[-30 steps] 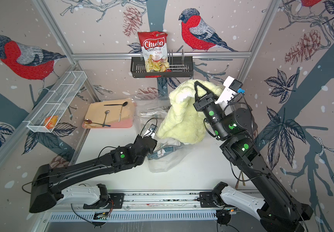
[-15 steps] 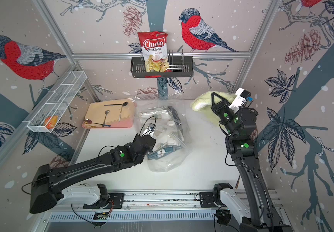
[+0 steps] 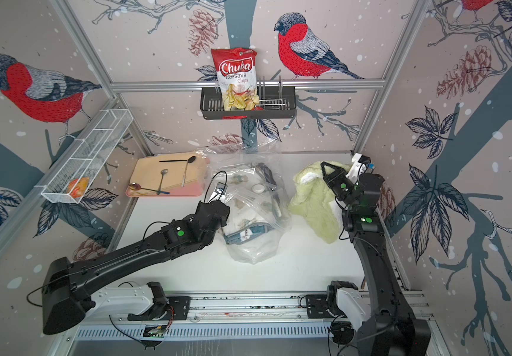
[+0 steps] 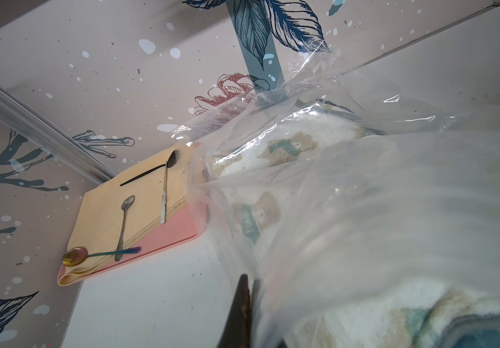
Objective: Take the blanket out of the vacuum bag
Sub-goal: Place the blanket at the corner of the board.
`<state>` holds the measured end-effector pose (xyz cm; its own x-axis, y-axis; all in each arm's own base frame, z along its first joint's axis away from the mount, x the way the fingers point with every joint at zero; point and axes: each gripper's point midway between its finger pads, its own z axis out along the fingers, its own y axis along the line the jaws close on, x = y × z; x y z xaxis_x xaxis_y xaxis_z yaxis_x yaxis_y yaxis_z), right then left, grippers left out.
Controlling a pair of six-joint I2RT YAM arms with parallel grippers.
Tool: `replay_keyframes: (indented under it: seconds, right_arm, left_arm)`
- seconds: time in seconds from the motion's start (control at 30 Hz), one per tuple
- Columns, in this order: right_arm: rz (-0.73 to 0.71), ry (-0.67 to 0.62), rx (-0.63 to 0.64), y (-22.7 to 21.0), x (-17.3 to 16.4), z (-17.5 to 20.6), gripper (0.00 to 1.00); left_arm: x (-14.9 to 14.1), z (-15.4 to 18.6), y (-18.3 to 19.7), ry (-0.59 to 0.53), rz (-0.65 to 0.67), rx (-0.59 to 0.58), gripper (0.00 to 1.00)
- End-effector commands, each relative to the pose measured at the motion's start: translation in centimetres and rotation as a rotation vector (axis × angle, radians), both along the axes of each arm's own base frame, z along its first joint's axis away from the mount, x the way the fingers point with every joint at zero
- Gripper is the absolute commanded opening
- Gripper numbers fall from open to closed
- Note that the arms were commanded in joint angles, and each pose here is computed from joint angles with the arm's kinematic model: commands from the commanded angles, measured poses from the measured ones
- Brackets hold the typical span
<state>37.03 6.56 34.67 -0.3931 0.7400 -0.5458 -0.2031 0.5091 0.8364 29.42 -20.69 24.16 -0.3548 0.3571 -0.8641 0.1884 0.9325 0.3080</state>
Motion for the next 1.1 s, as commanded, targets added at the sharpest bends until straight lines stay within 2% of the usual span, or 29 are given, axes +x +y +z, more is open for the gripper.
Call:
replay_keyframes:
  seconds: [0.0, 0.1, 0.2, 0.27, 0.33, 0.43, 0.5, 0.57, 0.63, 0.77, 0.83, 0.9, 1.0, 1.07]
  right_arm:
    - [0.002, -0.131, -0.066, -0.1, 2.8, 3.7, 0.00]
    - [-0.035, -0.146, -0.141, -0.9, 6.7, 5.4, 0.00]
    - [-0.002, -0.173, -0.154, -0.5, 8.3, 6.8, 0.00]
    - [0.000, -0.155, -0.157, -0.3, 8.5, 5.9, 0.00]
    - [-0.023, -0.084, -0.141, -0.8, 8.3, 2.5, 0.00]
    - [-0.088, 0.094, -0.112, -1.9, 7.2, -6.2, 0.00]
    - [-0.125, 0.226, -0.056, -2.4, 5.5, -13.0, 0.01]
    - [-0.189, 0.318, -0.017, -3.1, 3.6, -17.8, 0.03]
    - [-0.260, 0.368, 0.000, -4.0, 1.6, -20.8, 0.05]
    - [-0.278, 0.414, 0.000, -4.2, -0.6, -23.2, 0.17]
    - [-0.263, 0.429, -0.009, -3.9, -1.4, -23.5, 0.33]
    - [-0.250, 0.463, -0.018, -3.8, -2.3, -24.4, 0.54]
    - [-0.241, 0.539, -0.026, -3.9, -4.6, -26.2, 0.69]
    - [-0.221, 0.589, -0.018, -3.6, -6.8, -27.6, 0.74]
  left_arm:
    - [0.3, 0.4, 0.0, -0.012, 0.007, -0.021, 0.00]
    - [0.5, 0.4, 0.0, -0.004, 0.001, -0.029, 0.00]
    - [0.5, 0.6, 0.2, -0.006, 0.002, -0.041, 0.00]
    - [0.4, 1.0, 0.5, -0.015, 0.003, -0.049, 0.00]
    - [0.4, 1.1, 0.5, -0.018, -0.002, -0.059, 0.00]
    - [0.2, 1.2, 0.2, -0.012, -0.017, -0.072, 0.00]
    - [0.2, 1.2, 0.0, -0.006, -0.029, -0.080, 0.00]
    - [0.1, 1.2, -0.2, 0.002, -0.041, -0.088, 0.00]
    - [0.0, 1.2, -0.4, 0.008, -0.050, -0.095, 0.00]
    - [-0.1, 1.4, -0.4, 0.010, -0.054, -0.100, 0.00]
    - [-0.2, 1.6, -0.5, 0.007, -0.059, -0.111, 0.00]
    - [-0.2, 1.6, -0.6, 0.010, -0.066, -0.117, 0.00]
    - [-0.3, 1.5, -0.8, 0.019, -0.075, -0.120, 0.00]
    - [-0.3, 1.6, -0.9, 0.021, -0.079, -0.122, 0.00]
